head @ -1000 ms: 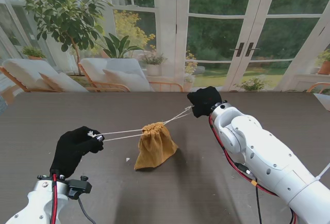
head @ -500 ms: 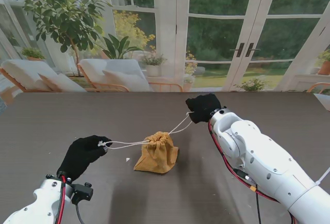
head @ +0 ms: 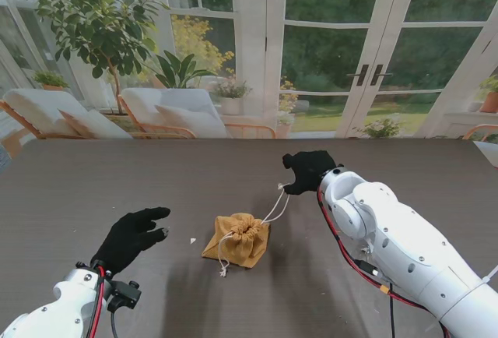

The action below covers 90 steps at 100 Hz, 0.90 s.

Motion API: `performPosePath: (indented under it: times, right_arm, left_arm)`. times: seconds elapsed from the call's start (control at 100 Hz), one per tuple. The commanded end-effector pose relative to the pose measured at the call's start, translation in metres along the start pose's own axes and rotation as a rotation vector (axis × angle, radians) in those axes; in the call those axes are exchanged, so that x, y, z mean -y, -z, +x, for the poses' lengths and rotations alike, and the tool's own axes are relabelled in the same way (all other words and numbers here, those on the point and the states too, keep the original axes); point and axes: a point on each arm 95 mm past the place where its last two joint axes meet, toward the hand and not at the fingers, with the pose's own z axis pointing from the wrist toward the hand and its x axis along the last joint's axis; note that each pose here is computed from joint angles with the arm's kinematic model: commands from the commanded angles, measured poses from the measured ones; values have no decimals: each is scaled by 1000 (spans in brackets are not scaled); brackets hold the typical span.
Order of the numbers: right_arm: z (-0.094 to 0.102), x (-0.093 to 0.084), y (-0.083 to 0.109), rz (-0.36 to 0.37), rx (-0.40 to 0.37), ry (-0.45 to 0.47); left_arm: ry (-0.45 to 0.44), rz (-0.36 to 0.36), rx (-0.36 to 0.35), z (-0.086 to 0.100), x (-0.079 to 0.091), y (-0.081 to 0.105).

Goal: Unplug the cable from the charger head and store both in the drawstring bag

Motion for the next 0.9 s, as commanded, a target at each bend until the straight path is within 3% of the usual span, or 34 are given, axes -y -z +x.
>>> performPosePath:
  times: [0.0, 0.29, 0.51, 0.72, 0.89]
  right_arm:
    - [2, -2, 1, 16, -18, 5]
    - [-2, -13, 5, 68, -82, 6]
    - [-4, -25, 10, 140, -150, 65]
    - [-5, -31, 10, 129, -190, 129]
    - [-6, -31, 14, 82, -174, 63]
  left_arm:
    - [-7, -28, 10, -2, -1, 1]
    - [-14, -39, 11, -6, 0, -2]
    - [-11, -38, -8, -7, 0, -6]
    - [-19, -47, -23, -8, 0, -8]
    - [-48, -31, -58, -8, 0, -9]
